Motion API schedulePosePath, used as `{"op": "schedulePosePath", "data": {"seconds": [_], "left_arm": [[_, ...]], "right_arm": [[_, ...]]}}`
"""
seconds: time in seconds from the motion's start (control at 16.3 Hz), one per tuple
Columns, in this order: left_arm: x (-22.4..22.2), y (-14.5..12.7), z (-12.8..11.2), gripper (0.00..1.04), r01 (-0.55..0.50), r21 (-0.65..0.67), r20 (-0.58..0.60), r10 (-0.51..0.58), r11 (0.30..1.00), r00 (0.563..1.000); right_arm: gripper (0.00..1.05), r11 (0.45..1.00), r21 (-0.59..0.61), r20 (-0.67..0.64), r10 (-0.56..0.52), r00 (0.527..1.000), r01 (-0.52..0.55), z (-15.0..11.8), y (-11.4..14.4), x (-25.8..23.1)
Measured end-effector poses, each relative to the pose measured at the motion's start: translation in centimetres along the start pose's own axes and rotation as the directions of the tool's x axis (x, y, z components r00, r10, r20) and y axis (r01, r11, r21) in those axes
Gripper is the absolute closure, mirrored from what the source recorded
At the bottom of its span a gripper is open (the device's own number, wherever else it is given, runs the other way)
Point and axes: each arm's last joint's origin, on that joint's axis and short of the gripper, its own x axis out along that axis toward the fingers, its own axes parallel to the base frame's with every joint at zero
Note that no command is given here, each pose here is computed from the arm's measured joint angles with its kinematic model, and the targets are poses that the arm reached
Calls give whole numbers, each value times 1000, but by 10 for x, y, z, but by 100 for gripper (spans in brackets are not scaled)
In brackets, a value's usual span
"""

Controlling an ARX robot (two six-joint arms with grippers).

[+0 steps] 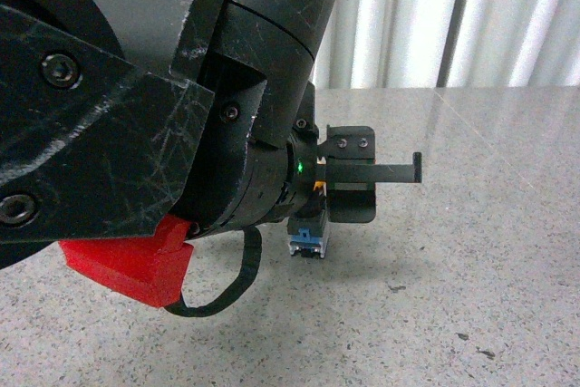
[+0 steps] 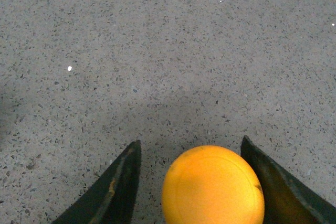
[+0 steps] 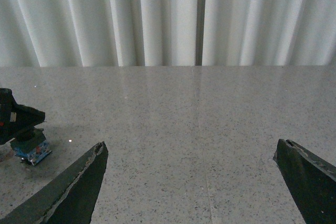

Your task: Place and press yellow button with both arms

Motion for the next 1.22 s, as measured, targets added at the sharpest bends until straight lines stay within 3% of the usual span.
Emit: {"op": "schedulePosePath", "data": {"seconds": [0.24,0.31,0.43,0.67,0.92,0.98,1.1,1.22], "left_arm": [[-8,6,8,10,-47,11,76,46,999,996],[-9,9,13,5,-63,21,102,61,998,993],[-16,21,24,7,-124,32,181,116,992,977],[-40,77,46,7,-280,32,280,260,959,924],[-121,124,62,7,-418,14,497,356,908,791],[-150,130,61,8,-432,16,544,355,902,760],[-200,148,22,31,-361,-14,510,317,932,799],[-216,156,-11,54,-343,-61,551,318,937,772]], "right_arm": [[6,1000,0,0,0,1000,0,0,0,0],[6,1000,0,0,0,1000,0,0,0,0],[6,1000,0,0,0,1000,0,0,0,0],[6,1000,0,0,0,1000,0,0,0,0],[6,1000,0,0,0,1000,0,0,0,0],[6,1000,0,0,0,1000,0,0,0,0],[6,1000,0,0,0,1000,0,0,0,0],[6,1000,0,1,0,1000,0,0,0,0]]}}
